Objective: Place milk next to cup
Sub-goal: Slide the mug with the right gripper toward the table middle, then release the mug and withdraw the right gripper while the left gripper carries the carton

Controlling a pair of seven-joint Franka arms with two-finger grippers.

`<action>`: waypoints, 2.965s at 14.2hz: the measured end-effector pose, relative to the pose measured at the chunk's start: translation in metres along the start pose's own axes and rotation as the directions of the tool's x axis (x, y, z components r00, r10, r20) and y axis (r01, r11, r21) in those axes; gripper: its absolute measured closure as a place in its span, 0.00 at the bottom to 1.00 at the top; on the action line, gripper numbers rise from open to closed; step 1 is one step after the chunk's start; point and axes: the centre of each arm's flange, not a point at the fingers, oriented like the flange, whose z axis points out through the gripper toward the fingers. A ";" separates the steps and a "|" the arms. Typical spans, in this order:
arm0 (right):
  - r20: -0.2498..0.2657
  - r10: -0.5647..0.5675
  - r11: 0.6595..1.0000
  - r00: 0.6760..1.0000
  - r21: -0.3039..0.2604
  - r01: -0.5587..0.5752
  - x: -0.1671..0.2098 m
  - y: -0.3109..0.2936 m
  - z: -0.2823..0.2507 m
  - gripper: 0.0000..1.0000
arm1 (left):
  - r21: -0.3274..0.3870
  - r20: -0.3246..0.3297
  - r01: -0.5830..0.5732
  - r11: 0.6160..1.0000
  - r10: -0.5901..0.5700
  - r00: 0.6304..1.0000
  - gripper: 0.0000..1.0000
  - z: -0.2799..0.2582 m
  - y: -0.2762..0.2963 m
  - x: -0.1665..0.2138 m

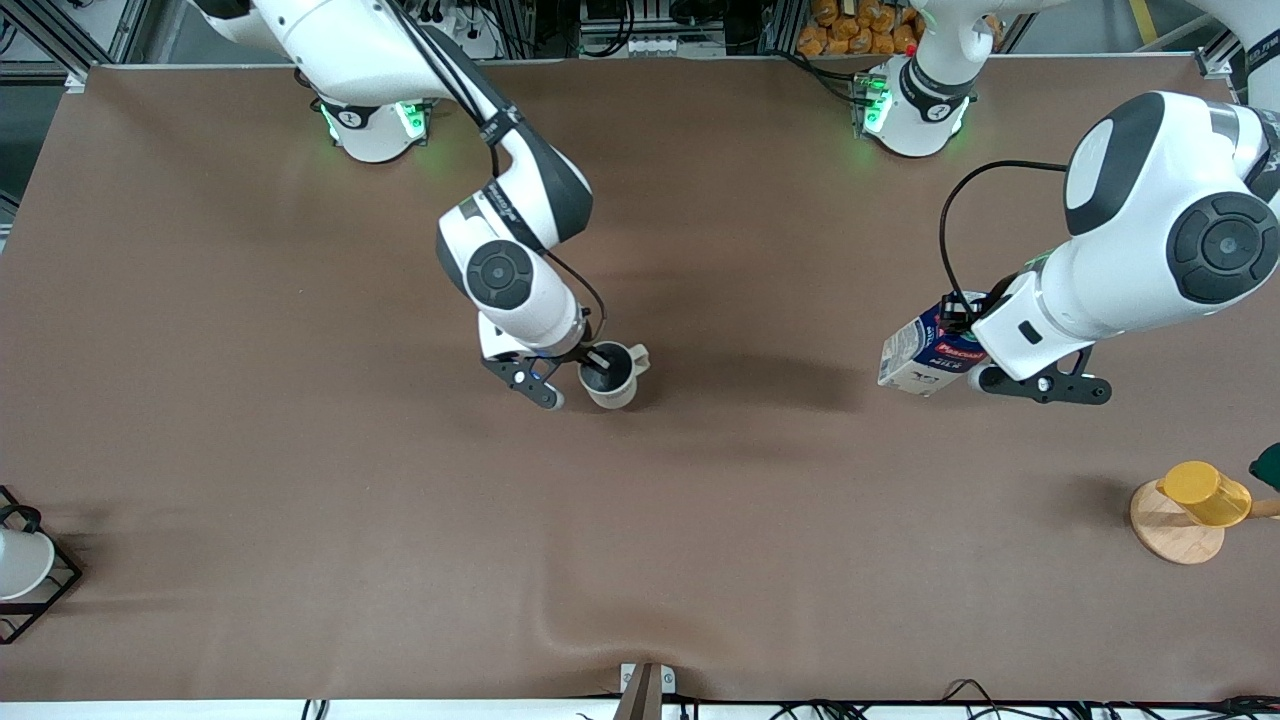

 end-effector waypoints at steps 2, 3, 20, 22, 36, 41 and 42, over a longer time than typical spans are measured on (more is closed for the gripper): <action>-0.025 0.018 1.000 1.000 -0.006 -0.018 -0.015 -0.008 0.013 0.96 | 0.000 0.002 0.000 1.000 0.000 1.000 0.61 0.000 0.000 0.000; -0.030 0.021 1.000 0.999 -0.012 -0.021 -0.021 -0.011 0.018 0.96 | 0.000 0.002 0.000 1.000 0.000 1.000 0.61 0.000 0.000 0.000; 0.046 -0.013 0.992 0.999 -0.127 0.018 0.060 0.007 -0.061 0.00 | 0.022 0.071 -0.018 1.000 0.016 0.997 0.61 0.015 0.102 -0.024; 0.069 -0.075 0.989 0.995 -0.123 0.083 0.091 0.026 -0.093 0.00 | 0.042 0.092 0.013 0.999 -0.017 0.996 0.61 0.030 0.153 -0.035; 0.069 -0.510 0.860 0.858 -0.004 0.511 0.324 0.276 -0.251 0.00 | -0.067 0.147 0.284 0.957 -0.272 0.951 0.61 0.142 0.378 -0.065; -0.101 -0.564 0.824 0.819 -0.016 0.566 0.264 0.296 -0.381 0.00 | -0.080 0.086 0.294 0.952 -0.287 0.954 0.61 0.161 0.396 -0.052; -0.127 -0.597 0.801 0.793 -0.025 0.599 0.243 0.301 -0.408 0.00 | -0.077 0.074 0.292 0.953 -0.287 0.955 0.61 0.163 0.399 -0.052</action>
